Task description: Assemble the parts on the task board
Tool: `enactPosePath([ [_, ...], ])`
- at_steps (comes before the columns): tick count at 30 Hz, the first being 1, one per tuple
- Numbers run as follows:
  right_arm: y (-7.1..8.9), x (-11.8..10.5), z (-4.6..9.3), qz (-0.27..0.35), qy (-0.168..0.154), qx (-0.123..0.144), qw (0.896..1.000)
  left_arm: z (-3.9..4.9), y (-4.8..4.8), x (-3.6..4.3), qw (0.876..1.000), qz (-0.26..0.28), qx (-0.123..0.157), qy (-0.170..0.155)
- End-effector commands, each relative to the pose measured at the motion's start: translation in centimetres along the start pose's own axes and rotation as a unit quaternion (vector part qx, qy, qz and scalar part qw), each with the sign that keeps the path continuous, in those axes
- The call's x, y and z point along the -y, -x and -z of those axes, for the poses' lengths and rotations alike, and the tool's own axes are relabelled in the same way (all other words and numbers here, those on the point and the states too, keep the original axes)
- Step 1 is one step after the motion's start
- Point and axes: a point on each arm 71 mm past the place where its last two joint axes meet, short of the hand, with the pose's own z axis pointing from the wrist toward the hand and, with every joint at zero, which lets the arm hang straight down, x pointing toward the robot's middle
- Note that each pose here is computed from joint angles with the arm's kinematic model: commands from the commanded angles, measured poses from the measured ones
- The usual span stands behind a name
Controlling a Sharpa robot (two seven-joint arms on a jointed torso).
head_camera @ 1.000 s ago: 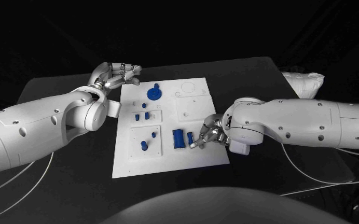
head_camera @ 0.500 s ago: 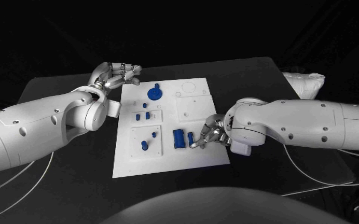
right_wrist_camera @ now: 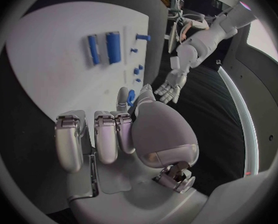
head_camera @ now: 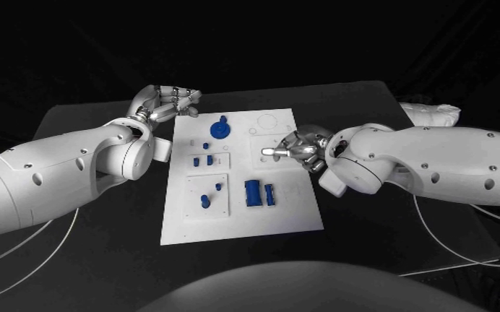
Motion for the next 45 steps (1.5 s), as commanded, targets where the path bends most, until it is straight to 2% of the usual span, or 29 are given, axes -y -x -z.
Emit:
enactPosePath([
  [1, 1.5, -2.2, -0.3, -0.108, 0.145, 0.082, 0.98, 0.16, -0.03, 0.5, 1.0, -0.004, 0.011, -0.028],
  [5, 1.9, -3.7, -1.5, -0.12, 0.22, 0.095, 0.963, 0.6, -0.12, 0.76, 0.998, -0.002, 0.025, -0.049],
  [9, 1.8, -4.7, -2.7, -0.123, 0.276, 0.089, 0.949, 1.13, -0.49, 1.08, 0.997, 0.008, 0.037, -0.072],
  [13, 1.1, -5.4, -3.7, -0.139, 0.312, 0.066, 0.938, 1.71, -1.03, 1.26, 0.995, 0.024, 0.042, -0.092],
  [17, 0.7, -5.7, -4.3, -0.156, 0.326, 0.053, 0.931, 2.21, -1.55, 1.15, 0.993, 0.038, 0.042, -0.1],
  [23, 0.6, -5.9, -4.6, -0.166, 0.333, 0.048, 0.927, 2.57, -2.13, 1.1, 0.992, 0.048, 0.035, -0.107],
  [24, 0.6, -5.5, -4.8, -0.144, 0.301, 0.065, 0.941, 2.43, -2.03, 0.66, 0.996, 0.036, 0.025, -0.081],
  [28, 0.8, -5.4, -4.8, -0.156, 0.299, 0.077, 0.938, 2.6, -2.15, 0.6, 0.996, 0.044, 0.036, -0.075],
  [33, 1.4, -4.9, -4.7, -0.203, 0.287, 0.124, 0.928, 3.3, -2.48, 0.4, 0.993, 0.075, 0.076, -0.048],
  [37, 2.1, -4.1, -4.5, -0.253, 0.266, 0.177, 0.913, 4.11, -2.67, 0.21, 0.987, 0.106, 0.117, -0.017],
  [39, 2.3, -3.7, -4.4, -0.269, 0.258, 0.195, 0.907, 4.37, -2.7, 0.16, 0.985, 0.116, 0.129, -0.007],
  [42, 2.6, -3.4, -4.3, -0.284, 0.248, 0.213, 0.901, 4.61, -2.72, 0.12, 0.982, 0.124, 0.139, 0.002],
  [45, 2.7, -3.2, -4.3, -0.29, 0.244, 0.22, 0.899, 4.66, -2.72, 0.11, 0.982, 0.126, 0.142, 0.004],
])
